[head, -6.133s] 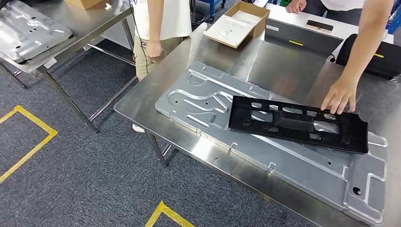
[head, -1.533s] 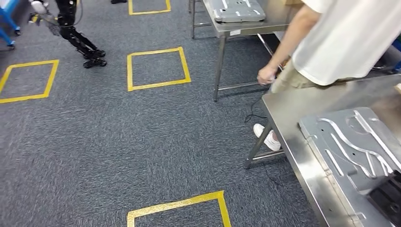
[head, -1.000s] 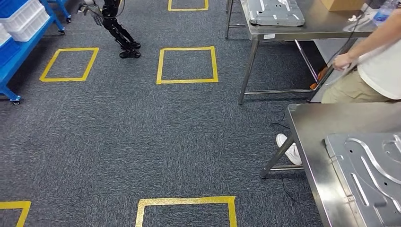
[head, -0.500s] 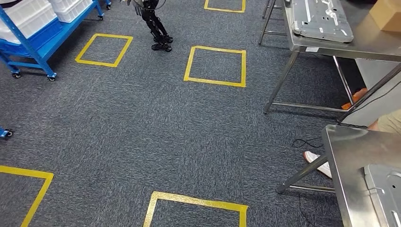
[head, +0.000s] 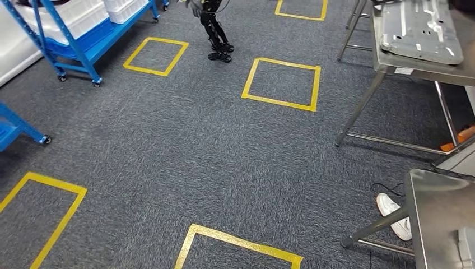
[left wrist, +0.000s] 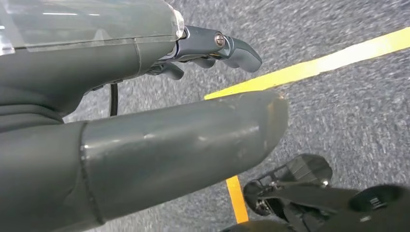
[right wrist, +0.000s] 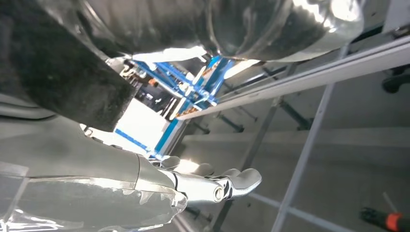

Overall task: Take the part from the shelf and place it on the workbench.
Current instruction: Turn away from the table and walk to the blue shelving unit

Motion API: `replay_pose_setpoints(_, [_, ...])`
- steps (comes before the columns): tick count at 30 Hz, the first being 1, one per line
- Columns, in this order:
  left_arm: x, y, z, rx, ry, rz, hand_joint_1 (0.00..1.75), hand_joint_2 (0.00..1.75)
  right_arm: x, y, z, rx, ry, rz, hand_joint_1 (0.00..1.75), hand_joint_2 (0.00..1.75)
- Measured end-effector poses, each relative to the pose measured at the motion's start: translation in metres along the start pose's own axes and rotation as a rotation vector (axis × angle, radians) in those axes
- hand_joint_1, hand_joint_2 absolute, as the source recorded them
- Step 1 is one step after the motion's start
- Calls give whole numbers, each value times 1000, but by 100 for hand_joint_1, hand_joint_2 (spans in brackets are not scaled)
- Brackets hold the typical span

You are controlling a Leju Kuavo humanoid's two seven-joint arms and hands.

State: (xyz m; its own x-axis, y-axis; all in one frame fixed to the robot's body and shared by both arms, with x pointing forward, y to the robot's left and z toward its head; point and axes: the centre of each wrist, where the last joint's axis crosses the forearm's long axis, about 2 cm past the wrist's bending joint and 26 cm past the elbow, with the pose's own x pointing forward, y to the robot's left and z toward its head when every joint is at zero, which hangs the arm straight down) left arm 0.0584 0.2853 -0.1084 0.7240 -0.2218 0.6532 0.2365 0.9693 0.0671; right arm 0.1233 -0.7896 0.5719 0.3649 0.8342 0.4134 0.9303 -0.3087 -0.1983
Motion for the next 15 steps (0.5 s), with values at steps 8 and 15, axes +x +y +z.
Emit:
replay_pose_setpoints(8, [0,0,0,1,-1,0,0,0,-1,0,0,0,1,1,0,0])
replay_pose_setpoints(15, [1,0,-1,1,-2,-1,0,0,-4,-2,2,0,8,6,0,0])
